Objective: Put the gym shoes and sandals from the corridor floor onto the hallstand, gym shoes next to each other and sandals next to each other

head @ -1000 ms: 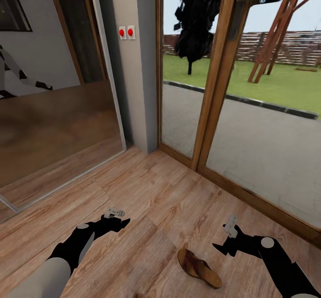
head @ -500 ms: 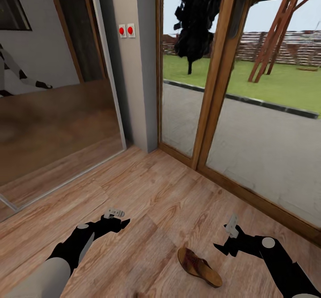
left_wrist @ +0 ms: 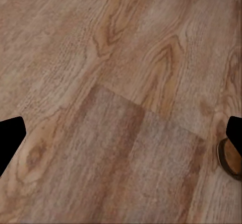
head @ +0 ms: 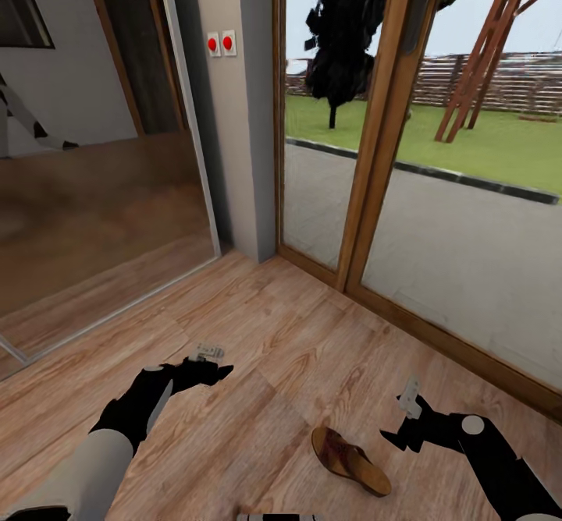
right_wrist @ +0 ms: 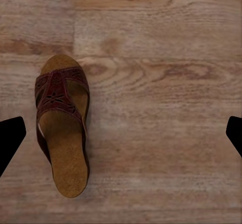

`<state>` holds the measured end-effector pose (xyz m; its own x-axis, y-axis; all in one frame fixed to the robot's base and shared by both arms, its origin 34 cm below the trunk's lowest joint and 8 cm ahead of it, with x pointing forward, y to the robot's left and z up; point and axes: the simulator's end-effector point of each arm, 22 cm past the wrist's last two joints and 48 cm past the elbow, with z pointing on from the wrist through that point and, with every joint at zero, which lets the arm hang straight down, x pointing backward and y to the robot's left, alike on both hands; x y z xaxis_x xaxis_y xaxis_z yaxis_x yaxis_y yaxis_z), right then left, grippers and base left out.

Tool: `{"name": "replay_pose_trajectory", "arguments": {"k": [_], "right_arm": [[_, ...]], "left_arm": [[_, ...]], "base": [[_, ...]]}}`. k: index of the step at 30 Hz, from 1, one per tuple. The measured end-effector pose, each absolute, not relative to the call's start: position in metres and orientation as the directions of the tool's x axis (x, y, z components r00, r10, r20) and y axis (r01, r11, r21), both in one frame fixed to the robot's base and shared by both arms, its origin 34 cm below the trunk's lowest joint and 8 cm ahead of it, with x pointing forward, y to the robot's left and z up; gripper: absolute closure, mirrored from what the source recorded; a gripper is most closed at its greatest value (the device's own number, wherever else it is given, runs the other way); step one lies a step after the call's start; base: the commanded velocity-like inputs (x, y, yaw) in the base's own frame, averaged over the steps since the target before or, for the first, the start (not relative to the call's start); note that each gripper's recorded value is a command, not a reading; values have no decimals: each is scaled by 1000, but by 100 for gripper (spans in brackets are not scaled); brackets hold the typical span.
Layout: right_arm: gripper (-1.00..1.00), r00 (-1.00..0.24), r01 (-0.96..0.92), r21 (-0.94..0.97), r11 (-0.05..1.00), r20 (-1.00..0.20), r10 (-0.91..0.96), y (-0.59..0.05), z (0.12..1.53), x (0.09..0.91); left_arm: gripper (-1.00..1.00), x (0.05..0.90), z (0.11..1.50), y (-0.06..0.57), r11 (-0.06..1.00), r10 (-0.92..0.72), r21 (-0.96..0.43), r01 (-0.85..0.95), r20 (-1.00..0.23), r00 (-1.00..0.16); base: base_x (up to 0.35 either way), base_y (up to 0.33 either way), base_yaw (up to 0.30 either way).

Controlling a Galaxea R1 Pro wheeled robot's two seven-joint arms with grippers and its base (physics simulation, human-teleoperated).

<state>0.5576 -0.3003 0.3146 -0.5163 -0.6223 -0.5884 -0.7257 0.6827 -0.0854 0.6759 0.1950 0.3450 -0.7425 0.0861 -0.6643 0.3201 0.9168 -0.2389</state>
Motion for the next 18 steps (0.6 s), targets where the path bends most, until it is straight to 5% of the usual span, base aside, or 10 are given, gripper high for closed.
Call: {"name": "replay_pose_trajectory", "arguments": {"k": [18], "right_arm": [[-100,-637,-695,40,718,-496,-590,-301,253,516]], "left_arm": [[-100,722,359,190,918,96,-250,307,-614,-784]], "base": [[0,0,0]]}}
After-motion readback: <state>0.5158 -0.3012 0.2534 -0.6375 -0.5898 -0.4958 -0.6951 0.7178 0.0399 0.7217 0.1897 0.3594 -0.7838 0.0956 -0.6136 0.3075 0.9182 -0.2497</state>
